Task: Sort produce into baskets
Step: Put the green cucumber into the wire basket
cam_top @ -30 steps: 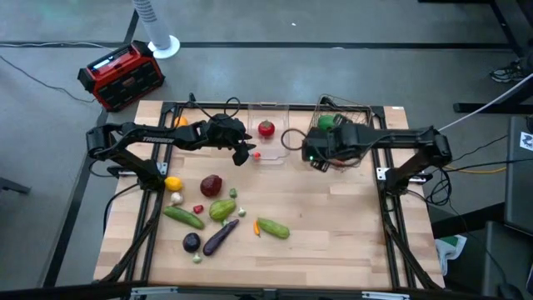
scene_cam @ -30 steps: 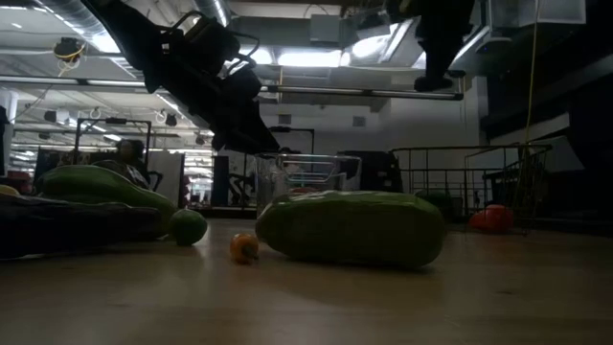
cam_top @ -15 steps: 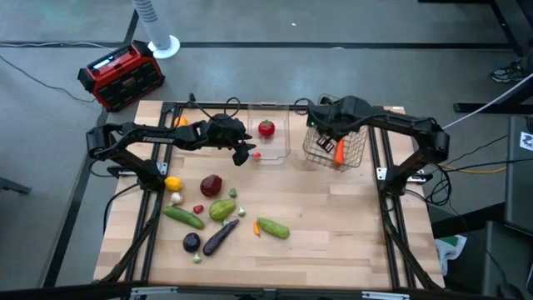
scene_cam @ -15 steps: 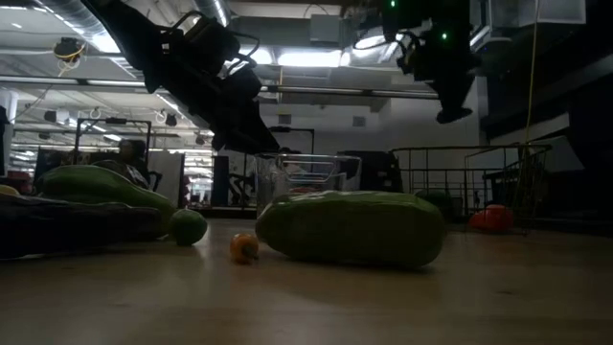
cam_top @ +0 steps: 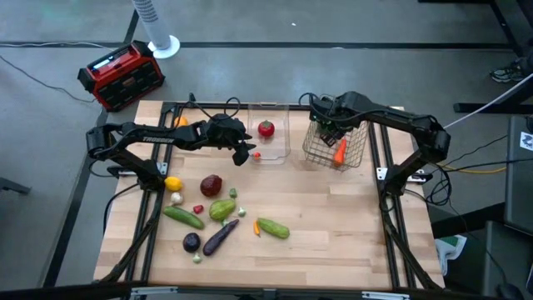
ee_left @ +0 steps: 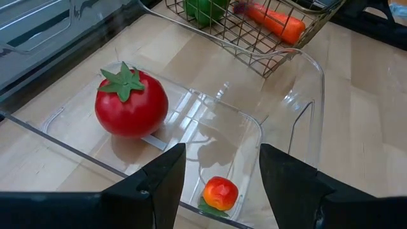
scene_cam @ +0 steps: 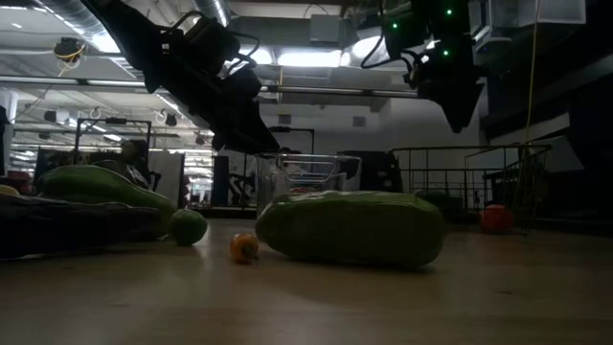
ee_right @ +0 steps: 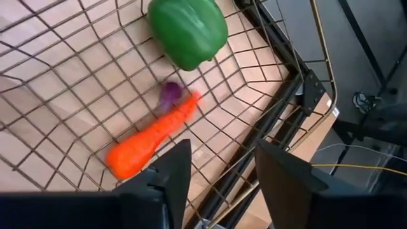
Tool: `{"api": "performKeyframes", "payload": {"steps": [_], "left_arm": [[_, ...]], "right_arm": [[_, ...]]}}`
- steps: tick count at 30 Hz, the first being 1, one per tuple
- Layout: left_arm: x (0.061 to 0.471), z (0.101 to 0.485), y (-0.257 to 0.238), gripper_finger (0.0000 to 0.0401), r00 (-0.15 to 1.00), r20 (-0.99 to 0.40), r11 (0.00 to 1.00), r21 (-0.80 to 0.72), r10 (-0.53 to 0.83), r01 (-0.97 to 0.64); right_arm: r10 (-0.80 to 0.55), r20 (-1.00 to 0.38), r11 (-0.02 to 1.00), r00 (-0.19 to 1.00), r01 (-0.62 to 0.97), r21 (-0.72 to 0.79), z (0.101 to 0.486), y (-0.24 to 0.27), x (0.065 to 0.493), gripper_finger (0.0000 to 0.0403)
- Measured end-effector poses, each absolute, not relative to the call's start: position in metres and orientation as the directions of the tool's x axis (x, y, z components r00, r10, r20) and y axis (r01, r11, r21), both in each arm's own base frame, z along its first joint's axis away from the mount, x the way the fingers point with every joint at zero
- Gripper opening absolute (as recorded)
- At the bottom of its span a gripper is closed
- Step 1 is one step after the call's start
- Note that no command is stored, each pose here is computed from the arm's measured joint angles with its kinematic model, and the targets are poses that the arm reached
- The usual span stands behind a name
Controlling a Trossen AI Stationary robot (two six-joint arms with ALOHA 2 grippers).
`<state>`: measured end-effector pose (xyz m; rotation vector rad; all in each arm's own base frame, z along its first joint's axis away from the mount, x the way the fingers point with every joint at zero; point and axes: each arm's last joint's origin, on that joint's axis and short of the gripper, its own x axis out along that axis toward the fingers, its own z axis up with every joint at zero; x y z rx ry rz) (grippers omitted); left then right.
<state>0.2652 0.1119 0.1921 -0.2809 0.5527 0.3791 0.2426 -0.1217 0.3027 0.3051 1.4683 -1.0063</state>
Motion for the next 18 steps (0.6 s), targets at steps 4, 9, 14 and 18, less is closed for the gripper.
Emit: {"api": "performKeyframes", "payload": {"steps": [4, 9, 14, 18], "left_arm": [[0.265, 0.192, 0.112, 0.0196, 0.785, -0.556, 0.894, -0.156, 0.272, -0.421], [0.265, 0.192, 0.112, 0.0196, 0.785, -0.556, 0.893, -0.157, 0.272, -0.421], [0.265, 0.192, 0.112, 0.0196, 0.785, -0.556, 0.894, -0.157, 0.272, -0.421], [0.265, 0.192, 0.112, 0.0196, 0.785, -0.557, 0.893, -0.157, 0.272, -0.421]], "right_arm": [[-0.364, -0.914, 0.586, -0.179, 0.719, -0.374, 0.302, -0.122, 0.244, 0.0179], [-0.257, -0.963, 0.616, -0.081, 0.754, -0.228, 0.301, -0.12, 0.25, 0.0179], [-0.108, -0.984, 0.7, 0.139, 0.714, 0.023, 0.301, -0.103, 0.272, 0.0179], [-0.051, -0.95, 0.809, 0.307, 0.57, 0.141, 0.304, -0.069, 0.297, 0.0179]]}}
